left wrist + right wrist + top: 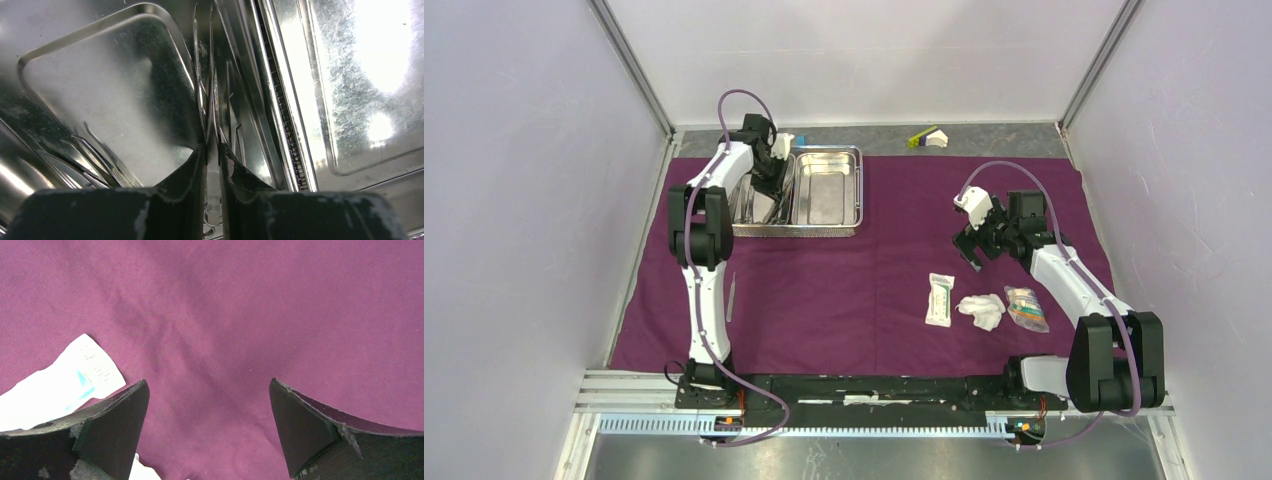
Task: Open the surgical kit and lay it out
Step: Pick up the medical item from the container.
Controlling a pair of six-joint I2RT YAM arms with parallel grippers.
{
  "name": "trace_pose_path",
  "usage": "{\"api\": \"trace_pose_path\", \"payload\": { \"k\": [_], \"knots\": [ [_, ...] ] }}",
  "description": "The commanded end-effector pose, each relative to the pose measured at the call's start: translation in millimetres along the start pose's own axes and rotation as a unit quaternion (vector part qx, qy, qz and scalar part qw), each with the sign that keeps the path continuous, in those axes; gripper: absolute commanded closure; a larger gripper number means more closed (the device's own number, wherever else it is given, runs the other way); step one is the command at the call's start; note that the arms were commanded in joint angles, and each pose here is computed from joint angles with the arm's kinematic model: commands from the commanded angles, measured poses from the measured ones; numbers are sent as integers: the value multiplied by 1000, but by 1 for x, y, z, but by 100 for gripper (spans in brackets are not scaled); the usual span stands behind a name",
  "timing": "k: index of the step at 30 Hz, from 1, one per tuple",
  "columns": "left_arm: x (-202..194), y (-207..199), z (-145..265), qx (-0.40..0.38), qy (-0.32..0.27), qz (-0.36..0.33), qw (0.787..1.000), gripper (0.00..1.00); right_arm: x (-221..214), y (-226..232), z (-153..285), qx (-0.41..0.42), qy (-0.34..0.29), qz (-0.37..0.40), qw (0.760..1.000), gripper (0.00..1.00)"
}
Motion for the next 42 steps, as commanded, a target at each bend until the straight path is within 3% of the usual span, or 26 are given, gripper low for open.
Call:
{"api": "trace_pose_path", "payload": {
  "k": [1, 24, 28, 31, 36, 42],
  "knots": [
    [19, -2, 26, 10, -35, -26, 999, 81, 10, -9, 1, -7, -14, 6, 1000, 3],
    [45, -10, 102, 25, -111, -44, 993, 94, 16, -9, 4, -5, -28, 5, 1000, 3],
    [44, -29, 125, -28, -129, -34, 991, 96, 26, -10, 8, -4, -51, 2, 999, 3],
    [37, -58, 147, -116, -137, -38, 983, 96, 43, -13, 11, 1, -83, -6, 997, 3],
    [8, -116, 182, -300, -126, -69, 943, 95, 96, -14, 23, 41, -186, 10, 982, 3],
    [-41, -166, 201, -403, -98, -130, 901, 96, 176, -2, 41, 112, -315, 27, 942, 3]
  ]
}}
Point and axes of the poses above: each gripper's point midway between its finger pads, its own z axis back along the fingers, its own y axis along the line the jaws close on, x = y × z, the point moved 3 cm from there along z, back along the fingers, and after that the axes turned 13 degrees about z, right-handed, at the moved point
